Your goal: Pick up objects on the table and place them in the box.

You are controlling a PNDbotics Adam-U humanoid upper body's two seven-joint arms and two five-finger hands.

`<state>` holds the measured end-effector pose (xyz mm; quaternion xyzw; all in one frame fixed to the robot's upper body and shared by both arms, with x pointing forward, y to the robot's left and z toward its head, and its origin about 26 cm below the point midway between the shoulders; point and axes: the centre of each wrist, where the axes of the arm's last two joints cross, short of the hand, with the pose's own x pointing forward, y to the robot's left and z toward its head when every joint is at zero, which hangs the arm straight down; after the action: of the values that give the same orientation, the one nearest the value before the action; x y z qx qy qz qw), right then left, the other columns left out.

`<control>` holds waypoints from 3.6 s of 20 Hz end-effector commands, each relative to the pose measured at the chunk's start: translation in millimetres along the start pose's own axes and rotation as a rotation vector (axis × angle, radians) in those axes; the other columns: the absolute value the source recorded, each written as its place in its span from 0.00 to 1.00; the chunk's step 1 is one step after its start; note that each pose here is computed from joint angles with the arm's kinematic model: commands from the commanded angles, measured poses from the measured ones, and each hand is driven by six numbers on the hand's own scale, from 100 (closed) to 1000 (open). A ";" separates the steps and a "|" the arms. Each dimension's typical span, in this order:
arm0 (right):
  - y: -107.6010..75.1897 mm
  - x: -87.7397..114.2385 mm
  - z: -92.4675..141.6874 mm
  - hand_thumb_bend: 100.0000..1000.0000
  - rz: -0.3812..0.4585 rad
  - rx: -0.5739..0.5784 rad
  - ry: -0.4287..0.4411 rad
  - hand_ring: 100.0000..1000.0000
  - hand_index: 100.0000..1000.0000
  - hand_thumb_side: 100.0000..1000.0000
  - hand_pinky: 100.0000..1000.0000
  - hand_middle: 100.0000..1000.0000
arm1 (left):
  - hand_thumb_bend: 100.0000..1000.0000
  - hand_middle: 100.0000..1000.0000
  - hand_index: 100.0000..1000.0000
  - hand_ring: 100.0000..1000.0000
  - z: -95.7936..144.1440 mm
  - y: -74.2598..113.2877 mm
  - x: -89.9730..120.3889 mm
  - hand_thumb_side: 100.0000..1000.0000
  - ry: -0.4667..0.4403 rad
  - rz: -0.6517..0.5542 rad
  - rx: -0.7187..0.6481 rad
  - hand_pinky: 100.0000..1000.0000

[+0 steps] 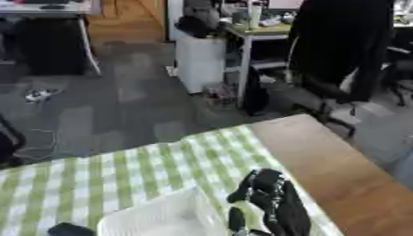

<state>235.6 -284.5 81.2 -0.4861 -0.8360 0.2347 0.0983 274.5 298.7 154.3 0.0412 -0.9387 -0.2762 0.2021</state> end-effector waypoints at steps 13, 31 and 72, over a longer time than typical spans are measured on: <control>-5.2 -5.8 -5.4 0.00 0.005 -0.058 -0.002 0.31 0.43 0.91 0.16 0.31 | 0.03 0.72 0.74 0.49 -2.8 12.8 3.1 0.92 0.037 -0.106 -0.020 0.44; -7.7 -6.6 -1.0 0.00 0.008 -0.003 0.013 0.31 0.43 0.92 0.16 0.32 | 0.00 0.79 0.82 0.61 -7.6 51.6 10.6 0.97 0.161 -0.467 -0.411 0.57; -6.6 -8.0 -8.4 0.00 -0.025 0.083 -0.027 0.30 0.43 0.95 0.15 0.33 | 0.04 0.77 0.86 0.69 -73.1 85.4 -26.8 1.00 0.645 -0.797 -1.313 0.49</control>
<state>236.7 -289.2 84.7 -0.4695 -0.8308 0.2721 0.1235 330.4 338.2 239.5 0.3156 -0.4217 -0.7839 0.3288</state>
